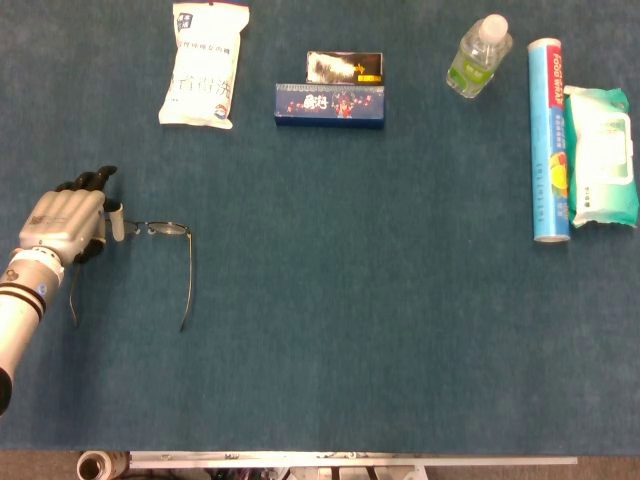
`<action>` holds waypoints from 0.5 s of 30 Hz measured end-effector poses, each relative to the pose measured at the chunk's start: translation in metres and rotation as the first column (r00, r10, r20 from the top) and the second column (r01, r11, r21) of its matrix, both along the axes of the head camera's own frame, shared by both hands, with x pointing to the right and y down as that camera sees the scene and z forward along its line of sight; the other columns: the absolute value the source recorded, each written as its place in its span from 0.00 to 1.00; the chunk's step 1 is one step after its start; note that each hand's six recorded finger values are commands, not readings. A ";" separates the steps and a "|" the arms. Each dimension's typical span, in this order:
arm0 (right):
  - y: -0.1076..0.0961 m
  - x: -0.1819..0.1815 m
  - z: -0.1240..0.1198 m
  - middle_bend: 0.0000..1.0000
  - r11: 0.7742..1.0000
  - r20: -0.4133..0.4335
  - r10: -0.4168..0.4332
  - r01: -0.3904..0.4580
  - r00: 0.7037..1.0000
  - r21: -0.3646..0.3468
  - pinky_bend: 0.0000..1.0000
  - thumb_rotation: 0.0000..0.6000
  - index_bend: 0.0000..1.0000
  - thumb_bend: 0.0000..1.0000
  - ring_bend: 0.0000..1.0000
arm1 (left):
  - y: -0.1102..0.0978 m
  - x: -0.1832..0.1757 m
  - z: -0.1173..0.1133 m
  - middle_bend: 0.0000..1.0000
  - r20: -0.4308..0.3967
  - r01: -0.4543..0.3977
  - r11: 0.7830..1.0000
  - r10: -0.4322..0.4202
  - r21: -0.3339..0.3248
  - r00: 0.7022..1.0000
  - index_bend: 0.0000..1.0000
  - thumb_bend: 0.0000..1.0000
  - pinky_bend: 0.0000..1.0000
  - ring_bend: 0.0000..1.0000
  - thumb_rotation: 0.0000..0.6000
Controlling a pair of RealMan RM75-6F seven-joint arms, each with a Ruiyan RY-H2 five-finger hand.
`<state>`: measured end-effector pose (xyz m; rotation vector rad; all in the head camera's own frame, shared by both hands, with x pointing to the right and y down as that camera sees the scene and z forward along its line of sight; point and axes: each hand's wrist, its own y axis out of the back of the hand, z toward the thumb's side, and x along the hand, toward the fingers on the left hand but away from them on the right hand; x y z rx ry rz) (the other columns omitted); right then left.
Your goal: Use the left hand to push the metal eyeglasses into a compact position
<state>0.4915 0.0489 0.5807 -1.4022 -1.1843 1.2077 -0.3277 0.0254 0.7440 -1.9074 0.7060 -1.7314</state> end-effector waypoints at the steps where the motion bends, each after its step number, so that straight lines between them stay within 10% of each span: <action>1: 0.000 0.000 0.000 0.35 1.000 0.000 -0.001 0.001 1.000 0.000 0.39 1.00 0.43 0.28 0.17 | 0.000 0.000 0.000 0.00 0.000 0.000 1.000 0.000 -0.001 1.000 0.52 1.00 0.11 0.00 1.00; 15: 0.000 0.000 0.001 0.35 1.000 -0.001 -0.001 0.001 1.000 -0.002 0.39 1.00 0.43 0.28 0.17 | -0.003 -0.002 0.004 0.00 0.020 -0.010 1.000 0.010 -0.001 1.000 0.51 1.00 0.11 0.00 1.00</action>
